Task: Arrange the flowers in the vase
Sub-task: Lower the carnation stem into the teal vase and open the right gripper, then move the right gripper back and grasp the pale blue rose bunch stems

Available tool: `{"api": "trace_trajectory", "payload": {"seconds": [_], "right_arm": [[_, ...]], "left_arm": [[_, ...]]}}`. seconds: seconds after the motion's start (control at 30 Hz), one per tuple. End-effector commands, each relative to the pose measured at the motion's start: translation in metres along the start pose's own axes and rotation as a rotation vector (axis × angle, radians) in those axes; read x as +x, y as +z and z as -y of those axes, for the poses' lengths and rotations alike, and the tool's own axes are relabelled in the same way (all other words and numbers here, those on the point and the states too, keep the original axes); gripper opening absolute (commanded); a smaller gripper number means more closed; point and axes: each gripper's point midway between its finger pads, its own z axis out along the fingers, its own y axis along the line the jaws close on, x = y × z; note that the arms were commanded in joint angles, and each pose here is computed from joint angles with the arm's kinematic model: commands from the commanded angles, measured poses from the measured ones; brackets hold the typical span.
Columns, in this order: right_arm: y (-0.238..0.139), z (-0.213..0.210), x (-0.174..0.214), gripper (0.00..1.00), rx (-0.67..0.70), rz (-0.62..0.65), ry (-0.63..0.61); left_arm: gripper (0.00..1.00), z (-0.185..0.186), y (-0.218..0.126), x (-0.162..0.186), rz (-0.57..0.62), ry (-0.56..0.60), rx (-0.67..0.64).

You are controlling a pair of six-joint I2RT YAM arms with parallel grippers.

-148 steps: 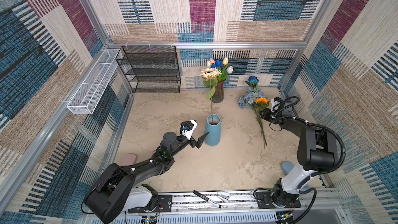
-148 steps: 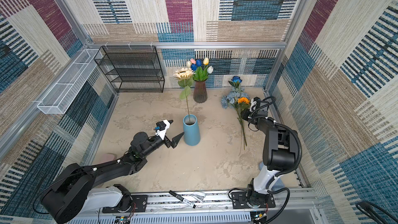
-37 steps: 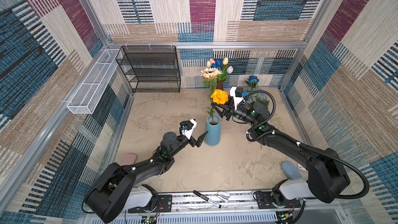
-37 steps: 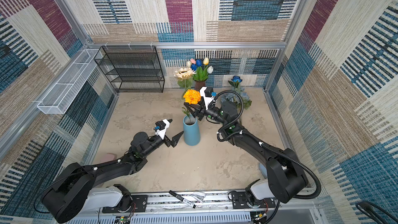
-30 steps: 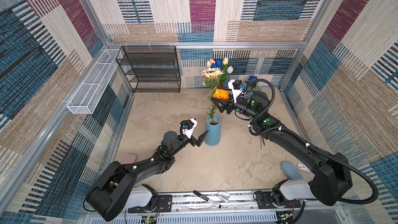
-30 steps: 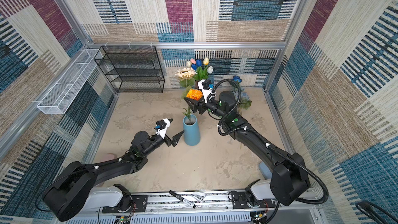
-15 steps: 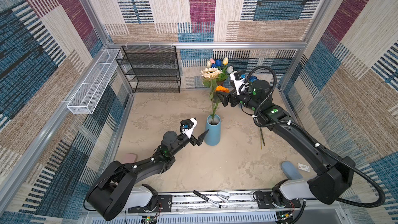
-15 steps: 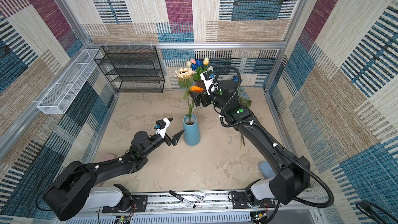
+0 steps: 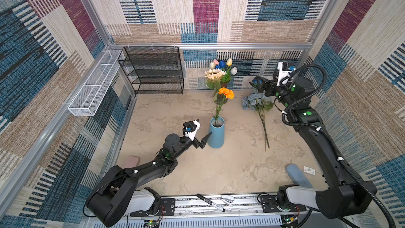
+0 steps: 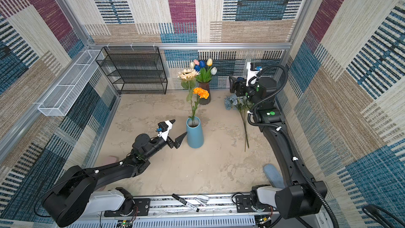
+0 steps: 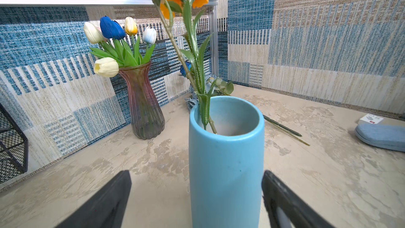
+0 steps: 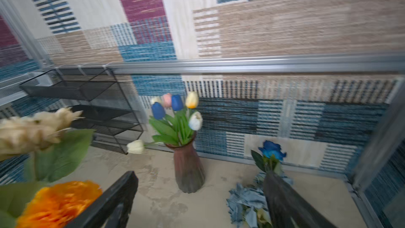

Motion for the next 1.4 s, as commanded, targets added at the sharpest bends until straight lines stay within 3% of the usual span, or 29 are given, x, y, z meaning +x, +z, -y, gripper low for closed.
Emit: {"api": "trace_trajectory", "payload": {"seconds": [0.0, 0.13, 0.2, 0.3, 0.47, 0.93, 1.07, 1.37], "right_arm": [[0.007, 0.049, 0.022, 0.82, 0.098, -0.039, 0.104], [0.021, 0.103, 0.091, 0.55, 0.172, -0.193, 0.204], [0.029, 0.123, 0.133, 0.47, 0.237, -0.315, 0.213], [0.039, 0.132, 0.196, 0.36, 0.229, -0.482, 0.210], [0.043, 0.154, 0.267, 0.32, 0.298, -0.635, 0.215], [0.083, 0.156, 0.308, 0.32, 0.197, -0.649, 0.265], [0.088, 0.154, 0.307, 0.25, 0.175, -0.639, 0.259], [0.084, 0.135, 0.274, 0.30, 0.108, -0.588, 0.300]], "left_arm": [[0.96, -0.001, 0.000, -0.005, 0.016, 0.022, -0.004], [0.96, -0.001, -0.002, -0.003, 0.012, 0.019, -0.006], [0.96, -0.001, -0.002, -0.002, 0.010, 0.019, -0.007], [0.96, -0.001, -0.001, -0.001, 0.009, 0.020, -0.008], [0.96, 0.000, 0.002, 0.002, 0.004, 0.015, 0.003], [0.96, 0.000, -0.005, 0.002, 0.002, 0.012, -0.006], [0.96, -0.001, -0.007, 0.002, 0.000, 0.017, -0.018], [0.96, -0.001, -0.003, 0.000, 0.004, 0.014, -0.007]]}}
